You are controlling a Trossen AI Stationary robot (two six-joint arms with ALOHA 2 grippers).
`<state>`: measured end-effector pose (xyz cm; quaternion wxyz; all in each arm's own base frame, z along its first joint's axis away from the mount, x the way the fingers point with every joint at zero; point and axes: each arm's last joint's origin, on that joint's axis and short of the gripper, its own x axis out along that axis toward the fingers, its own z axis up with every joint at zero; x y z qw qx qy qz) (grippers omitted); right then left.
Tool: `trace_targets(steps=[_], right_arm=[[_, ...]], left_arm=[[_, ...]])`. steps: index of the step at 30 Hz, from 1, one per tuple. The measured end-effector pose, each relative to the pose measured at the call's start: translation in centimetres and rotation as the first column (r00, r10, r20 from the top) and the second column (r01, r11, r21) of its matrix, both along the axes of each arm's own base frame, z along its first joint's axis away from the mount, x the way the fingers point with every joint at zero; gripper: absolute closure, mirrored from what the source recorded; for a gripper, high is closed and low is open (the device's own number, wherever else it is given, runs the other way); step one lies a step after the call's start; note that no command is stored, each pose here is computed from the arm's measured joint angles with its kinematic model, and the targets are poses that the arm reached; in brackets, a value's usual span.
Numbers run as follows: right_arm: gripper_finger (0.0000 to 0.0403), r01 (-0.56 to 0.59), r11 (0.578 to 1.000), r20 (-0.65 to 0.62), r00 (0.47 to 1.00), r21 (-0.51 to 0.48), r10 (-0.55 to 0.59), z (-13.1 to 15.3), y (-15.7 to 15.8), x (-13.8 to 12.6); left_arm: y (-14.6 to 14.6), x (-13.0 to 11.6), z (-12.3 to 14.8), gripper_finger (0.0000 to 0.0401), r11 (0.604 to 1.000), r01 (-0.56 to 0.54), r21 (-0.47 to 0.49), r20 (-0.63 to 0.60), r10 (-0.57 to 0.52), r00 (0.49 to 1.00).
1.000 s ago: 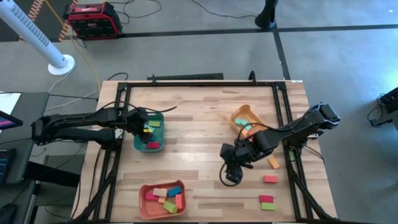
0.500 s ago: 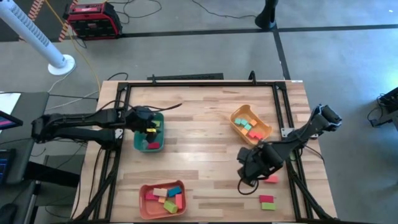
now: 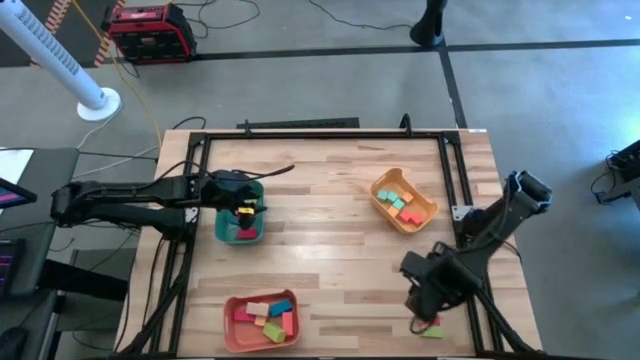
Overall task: Sort blocks by size
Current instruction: Put the thick orange rectangular block into the orange bin
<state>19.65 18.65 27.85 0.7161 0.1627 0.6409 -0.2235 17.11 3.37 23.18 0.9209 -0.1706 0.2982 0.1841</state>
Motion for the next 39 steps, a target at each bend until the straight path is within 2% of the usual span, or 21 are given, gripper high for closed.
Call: trace_targets(steps=[9,15,25,32,39], right_arm=[[0.0117,0.069,0.997,0.009,0.998,-0.021,-0.068,-2.4,3.5,-5.1],[0.0117,0.115,0.993,0.023,0.993,-0.015,-0.115,-5.0,4.4,-7.2],[0.0117,0.155,0.983,0.009,0.988,-0.095,-0.155,-7.8,2.7,-7.3],[0.0117,0.166,0.985,0.041,0.986,-0.048,-0.164,-9.7,2.4,-7.1],[0.0117,0.162,0.985,0.050,0.986,-0.067,-0.159,-10.9,1.9,-7.3]], left_arm=[[-0.1,0.0,0.0,0.0186,0.999,-0.006,-0.048,0.013,0.006,1.000],[-0.1,0.0,0.0,0.0186,0.999,-0.004,-0.046,0.012,0.004,1.000],[-0.1,0.1,0.1,0.0186,0.999,0.003,-0.036,0.019,-0.002,1.000],[-0.1,0.1,0.1,0.0186,0.999,0.002,-0.037,0.019,-0.001,1.000],[-0.1,0.1,0.0,0.0186,0.999,0.002,-0.038,0.014,-0.001,1.000]])
